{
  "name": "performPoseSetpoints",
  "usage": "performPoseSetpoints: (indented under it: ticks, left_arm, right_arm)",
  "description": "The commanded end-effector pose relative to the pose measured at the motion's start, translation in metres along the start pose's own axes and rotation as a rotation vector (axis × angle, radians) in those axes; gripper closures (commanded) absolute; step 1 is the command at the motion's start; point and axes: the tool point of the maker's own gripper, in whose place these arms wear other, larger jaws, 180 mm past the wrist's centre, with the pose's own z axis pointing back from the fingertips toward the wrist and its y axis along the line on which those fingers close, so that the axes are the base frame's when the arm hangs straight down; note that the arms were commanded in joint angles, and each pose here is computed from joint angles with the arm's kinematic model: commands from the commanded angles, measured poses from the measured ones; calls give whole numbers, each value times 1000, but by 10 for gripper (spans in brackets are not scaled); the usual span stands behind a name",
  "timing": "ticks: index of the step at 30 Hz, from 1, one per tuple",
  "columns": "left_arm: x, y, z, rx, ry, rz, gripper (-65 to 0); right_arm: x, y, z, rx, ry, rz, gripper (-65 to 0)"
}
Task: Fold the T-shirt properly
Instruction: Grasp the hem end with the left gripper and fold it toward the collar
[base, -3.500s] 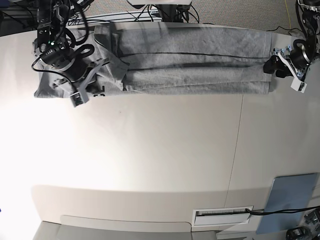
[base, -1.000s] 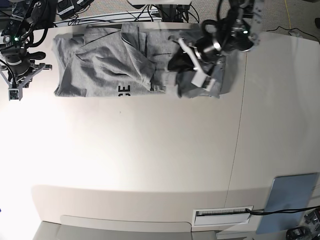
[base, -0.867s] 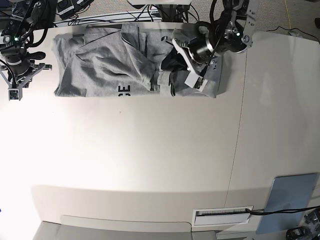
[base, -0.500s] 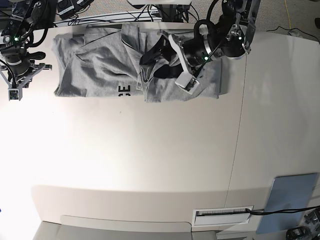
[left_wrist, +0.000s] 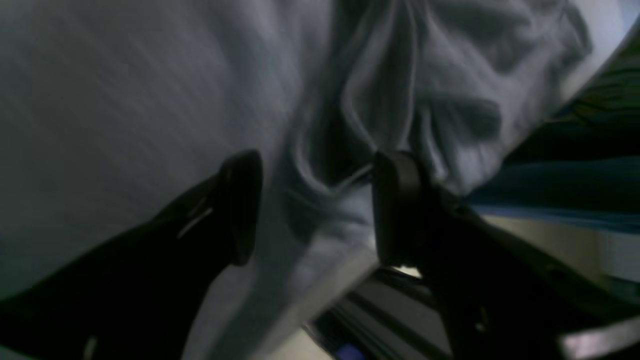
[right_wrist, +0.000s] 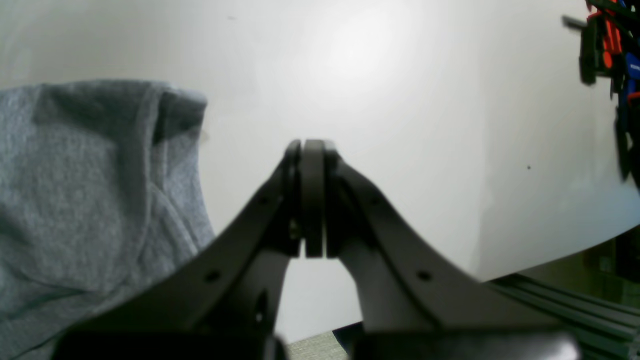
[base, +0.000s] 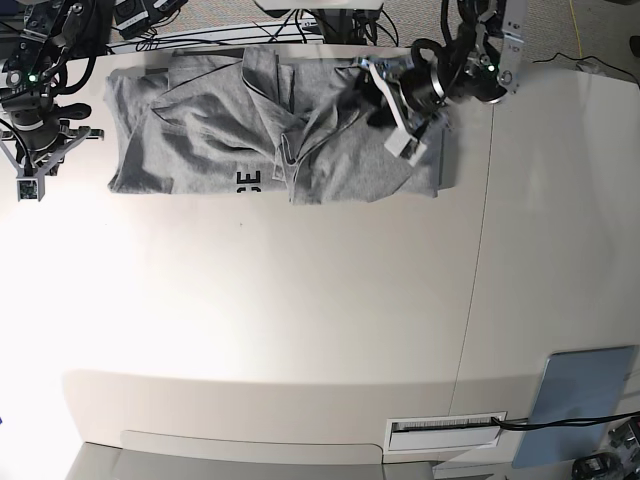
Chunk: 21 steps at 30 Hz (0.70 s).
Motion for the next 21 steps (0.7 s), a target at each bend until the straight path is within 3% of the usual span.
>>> performPoseSetpoints:
  ticks: [1, 6, 11, 14, 18, 19, 21]
  left_arm:
    - [5, -17, -1, -80, -22, -5, -356]
    - [-9, -99, -7, -422, 34, -105, -356]
    - [9, -138, -3, -602, 42, -160, -356]
    - [27, -124, -4, -563, 11, -196, -356]
    - [57, -79, 4, -423, -75, -176, -356]
    - [64, -66, 8, -387, -102, -161, -356]
    - [78, -41, 18, -316, -156, -134, -356]
  right_arm:
    - [13, -7, 4, -19, -44, 9, 0]
    - [13, -7, 4, -19, -49, 10, 0]
    - [15, -7, 4, -20, -57, 11, 0]
    - [14, -11, 4, -42, -50, 24, 0]
    - [4, -15, 6, -45, 1, 55, 0]
    - [1, -16, 6, -39, 11, 77, -11]
    - [-2, -16, 8, -15, 20, 130, -104]
